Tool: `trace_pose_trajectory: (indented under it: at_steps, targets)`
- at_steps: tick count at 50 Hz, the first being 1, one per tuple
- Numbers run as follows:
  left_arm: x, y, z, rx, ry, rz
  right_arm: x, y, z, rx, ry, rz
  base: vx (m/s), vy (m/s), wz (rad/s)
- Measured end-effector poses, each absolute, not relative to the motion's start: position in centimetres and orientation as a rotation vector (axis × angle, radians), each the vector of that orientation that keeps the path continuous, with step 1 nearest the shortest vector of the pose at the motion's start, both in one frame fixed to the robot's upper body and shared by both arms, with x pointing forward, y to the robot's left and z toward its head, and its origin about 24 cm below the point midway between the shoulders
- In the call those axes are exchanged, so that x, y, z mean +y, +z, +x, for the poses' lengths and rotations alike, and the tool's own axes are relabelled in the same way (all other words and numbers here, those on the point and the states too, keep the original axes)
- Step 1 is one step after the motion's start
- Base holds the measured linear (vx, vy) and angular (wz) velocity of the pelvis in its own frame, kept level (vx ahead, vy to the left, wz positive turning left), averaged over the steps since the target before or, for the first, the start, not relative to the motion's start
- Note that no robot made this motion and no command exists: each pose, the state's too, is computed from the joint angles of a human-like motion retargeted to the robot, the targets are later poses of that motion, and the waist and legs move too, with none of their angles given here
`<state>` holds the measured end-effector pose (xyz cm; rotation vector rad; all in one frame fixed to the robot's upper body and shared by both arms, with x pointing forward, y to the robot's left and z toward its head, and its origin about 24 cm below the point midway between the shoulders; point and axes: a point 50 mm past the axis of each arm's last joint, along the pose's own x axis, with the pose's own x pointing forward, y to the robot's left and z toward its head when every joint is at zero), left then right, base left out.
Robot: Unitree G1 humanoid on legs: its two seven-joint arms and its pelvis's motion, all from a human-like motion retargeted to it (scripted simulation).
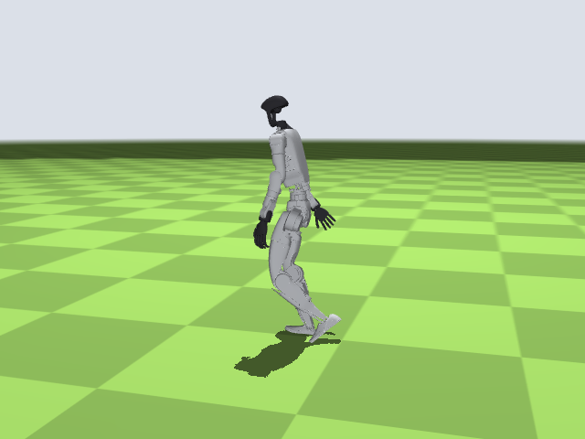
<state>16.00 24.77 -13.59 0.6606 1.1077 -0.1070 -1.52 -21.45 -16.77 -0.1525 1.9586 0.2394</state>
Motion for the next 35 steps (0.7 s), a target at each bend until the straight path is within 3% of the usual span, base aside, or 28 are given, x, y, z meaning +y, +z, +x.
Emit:
trace_pose_trajectory:
  at_steps: [4,10,19,25,35]
  targets:
    - [25.3,-15.8,9.6,1.366,-0.074,0.653,-20.4,-17.2,2.0,1.832,0.247,-0.172,0.18,-0.11,-0.59]
    - [23.4,-17.1,0.8,1.749,-0.188,0.401,-19.4,-17.0,8.4,1.584,0.298,-0.271,0.21,0.13,-0.23]
    - [22.0,-16.9,-4.3,1.87,-0.22,0.262,-18.4,-14.9,16.3,1.33,0.4,-0.453,0.11,0.31,0.56]
    - [22.4,-17.0,-2.2,1.83,-0.298,0.311,-17.2,-14.7,17.1,1.262,0.441,-0.513,0.42,-0.1,-0.06]
    - [25.6,-15.5,10.1,1.4,-0.216,0.724,-19.7,-16.7,9.0,1.627,0.405,-0.589,0.38,0.08,-0.42]
